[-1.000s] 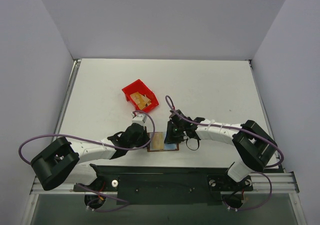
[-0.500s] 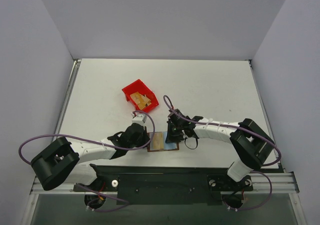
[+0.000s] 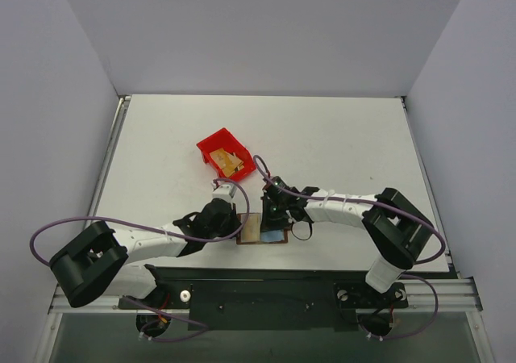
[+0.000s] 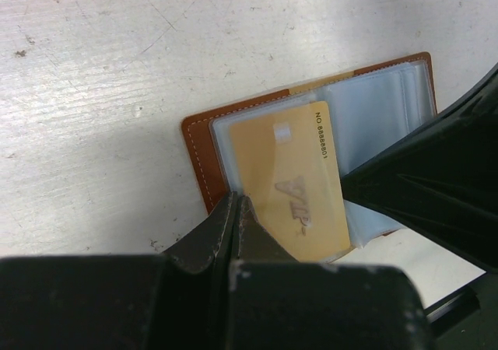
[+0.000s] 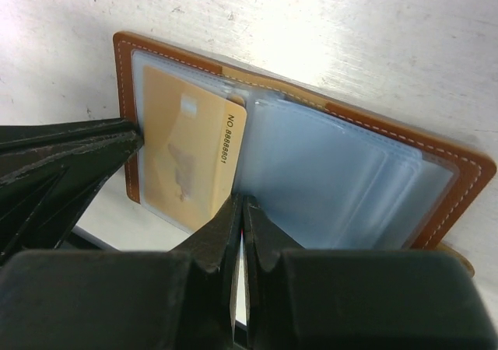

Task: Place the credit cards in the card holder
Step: Insert the credit card into the card holder.

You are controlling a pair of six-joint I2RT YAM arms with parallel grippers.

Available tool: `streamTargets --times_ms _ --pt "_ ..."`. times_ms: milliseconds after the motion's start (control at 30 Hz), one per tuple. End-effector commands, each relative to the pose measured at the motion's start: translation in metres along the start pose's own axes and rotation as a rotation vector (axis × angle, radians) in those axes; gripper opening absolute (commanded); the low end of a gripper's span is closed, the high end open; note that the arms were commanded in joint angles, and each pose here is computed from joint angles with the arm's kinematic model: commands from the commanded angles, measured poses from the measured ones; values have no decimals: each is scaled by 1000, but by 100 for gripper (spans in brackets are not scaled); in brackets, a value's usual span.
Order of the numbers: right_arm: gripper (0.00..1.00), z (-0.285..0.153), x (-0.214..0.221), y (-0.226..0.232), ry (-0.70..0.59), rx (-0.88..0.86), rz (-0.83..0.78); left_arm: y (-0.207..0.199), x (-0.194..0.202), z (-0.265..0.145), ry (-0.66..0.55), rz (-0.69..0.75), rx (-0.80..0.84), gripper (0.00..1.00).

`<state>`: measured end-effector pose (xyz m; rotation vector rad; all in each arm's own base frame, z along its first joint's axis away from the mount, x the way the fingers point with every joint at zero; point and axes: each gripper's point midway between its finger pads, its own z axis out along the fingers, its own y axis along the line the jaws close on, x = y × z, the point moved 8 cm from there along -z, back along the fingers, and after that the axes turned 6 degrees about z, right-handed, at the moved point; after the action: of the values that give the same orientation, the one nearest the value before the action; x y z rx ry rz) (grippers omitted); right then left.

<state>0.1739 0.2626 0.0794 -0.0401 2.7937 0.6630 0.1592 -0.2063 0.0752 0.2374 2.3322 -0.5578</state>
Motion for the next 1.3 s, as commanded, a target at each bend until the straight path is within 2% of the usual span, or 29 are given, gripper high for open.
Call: streamTargets --times_ms 0,400,600,700,867,1067,1267 --pt "0 3 0 16 8 -44 -33 9 14 -3 55 20 -30 0" --pt "0 8 2 16 8 -22 -51 6 5 -9 30 13 -24 0" --pt "0 11 4 10 11 7 -50 3 -16 -27 -43 3 -28 0" --pt "0 11 5 10 13 9 -51 7 -21 -32 -70 -2 -37 4" --pt "0 12 4 10 14 10 -55 21 -7 -30 -15 0 -82 6" --pt "0 11 3 12 11 7 -58 28 7 -23 34 4 -112 2" --pt "0 12 3 13 19 4 -64 27 8 -14 39 15 -107 0"
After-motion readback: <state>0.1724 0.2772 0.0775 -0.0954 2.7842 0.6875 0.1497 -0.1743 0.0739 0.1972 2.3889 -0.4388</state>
